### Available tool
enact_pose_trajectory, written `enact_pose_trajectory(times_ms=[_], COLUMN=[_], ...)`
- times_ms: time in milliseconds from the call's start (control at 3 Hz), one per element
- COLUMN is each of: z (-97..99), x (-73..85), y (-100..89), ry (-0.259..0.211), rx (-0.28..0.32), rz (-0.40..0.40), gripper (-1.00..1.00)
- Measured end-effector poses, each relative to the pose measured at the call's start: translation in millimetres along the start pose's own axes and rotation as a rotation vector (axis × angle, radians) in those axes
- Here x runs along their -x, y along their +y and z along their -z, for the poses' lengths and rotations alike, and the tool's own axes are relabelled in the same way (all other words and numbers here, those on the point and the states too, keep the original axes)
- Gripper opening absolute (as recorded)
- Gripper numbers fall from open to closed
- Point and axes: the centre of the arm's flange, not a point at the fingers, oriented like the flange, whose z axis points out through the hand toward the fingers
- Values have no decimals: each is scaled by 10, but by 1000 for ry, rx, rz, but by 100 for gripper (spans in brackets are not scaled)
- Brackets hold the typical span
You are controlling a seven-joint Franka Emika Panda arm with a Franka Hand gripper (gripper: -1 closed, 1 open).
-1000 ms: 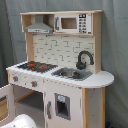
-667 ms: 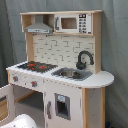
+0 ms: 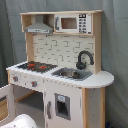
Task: Play with the kitchen
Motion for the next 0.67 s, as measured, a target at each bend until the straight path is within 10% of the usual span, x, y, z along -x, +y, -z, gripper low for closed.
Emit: enact_pose_trajectory(times_ms=[667], z=[-47], x=[134], y=[-276], ry=[-96], rx=[-5], rz=[-143], gripper=[100])
